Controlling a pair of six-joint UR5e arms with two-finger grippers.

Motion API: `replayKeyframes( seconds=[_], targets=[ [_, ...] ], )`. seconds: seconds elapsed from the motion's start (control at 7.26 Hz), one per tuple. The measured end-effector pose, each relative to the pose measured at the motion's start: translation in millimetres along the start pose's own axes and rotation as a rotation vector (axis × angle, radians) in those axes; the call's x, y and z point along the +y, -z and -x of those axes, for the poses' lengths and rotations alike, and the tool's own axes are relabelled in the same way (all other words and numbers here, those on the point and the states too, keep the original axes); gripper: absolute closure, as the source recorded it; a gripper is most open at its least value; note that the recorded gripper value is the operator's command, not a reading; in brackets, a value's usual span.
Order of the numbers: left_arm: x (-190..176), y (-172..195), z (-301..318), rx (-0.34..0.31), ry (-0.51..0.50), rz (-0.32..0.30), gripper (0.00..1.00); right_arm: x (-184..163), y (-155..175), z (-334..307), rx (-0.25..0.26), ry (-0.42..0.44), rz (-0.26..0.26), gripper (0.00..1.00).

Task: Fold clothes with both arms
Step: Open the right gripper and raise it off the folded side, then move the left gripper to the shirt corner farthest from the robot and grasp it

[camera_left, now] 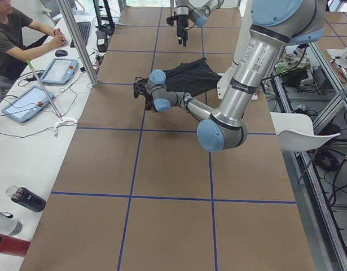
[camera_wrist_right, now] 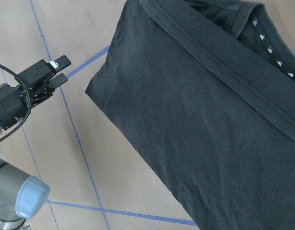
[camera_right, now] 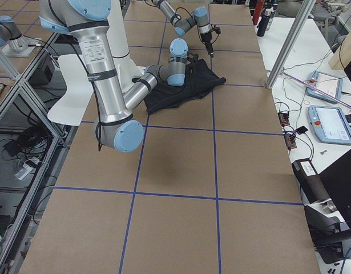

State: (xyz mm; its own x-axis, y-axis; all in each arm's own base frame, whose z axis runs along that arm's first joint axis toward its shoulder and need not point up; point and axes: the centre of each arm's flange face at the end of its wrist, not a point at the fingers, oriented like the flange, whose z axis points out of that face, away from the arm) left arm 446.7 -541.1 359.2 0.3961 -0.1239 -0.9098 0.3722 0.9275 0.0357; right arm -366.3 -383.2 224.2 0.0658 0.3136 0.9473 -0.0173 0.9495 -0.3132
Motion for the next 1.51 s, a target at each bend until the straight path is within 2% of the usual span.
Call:
replayKeyframes(
  seconds=[0.41, 0.83, 1.1, 1.38, 1.51],
  targets=[
    [32.4, -7.0, -4.5, -0.058, -0.004, 0.049, 0.02, -8.8, 6.8, 2.2, -0.012, -0.001, -0.037, 0.00],
    [45.9, -14.8, -3.3, -0.075, -0.012, 0.069, 0.23, -14.9, 12.3, 2.7, -0.015, -0.005, -0.055, 0.00],
    [48.5, -17.6, -1.8, -0.079, -0.017, 0.074, 0.45, -17.9, 15.6, 2.1, -0.016, -0.006, -0.061, 0.00],
    [49.0, -18.4, -0.4, -0.082, -0.018, 0.076, 0.86, -19.2, 17.4, 1.2, -0.015, -0.007, -0.063, 0.00],
    [50.0, -18.9, 0.1, -0.083, -0.019, 0.077, 1.00, -19.7, 18.0, 0.7, -0.015, -0.007, -0.063, 0.00]
  ],
)
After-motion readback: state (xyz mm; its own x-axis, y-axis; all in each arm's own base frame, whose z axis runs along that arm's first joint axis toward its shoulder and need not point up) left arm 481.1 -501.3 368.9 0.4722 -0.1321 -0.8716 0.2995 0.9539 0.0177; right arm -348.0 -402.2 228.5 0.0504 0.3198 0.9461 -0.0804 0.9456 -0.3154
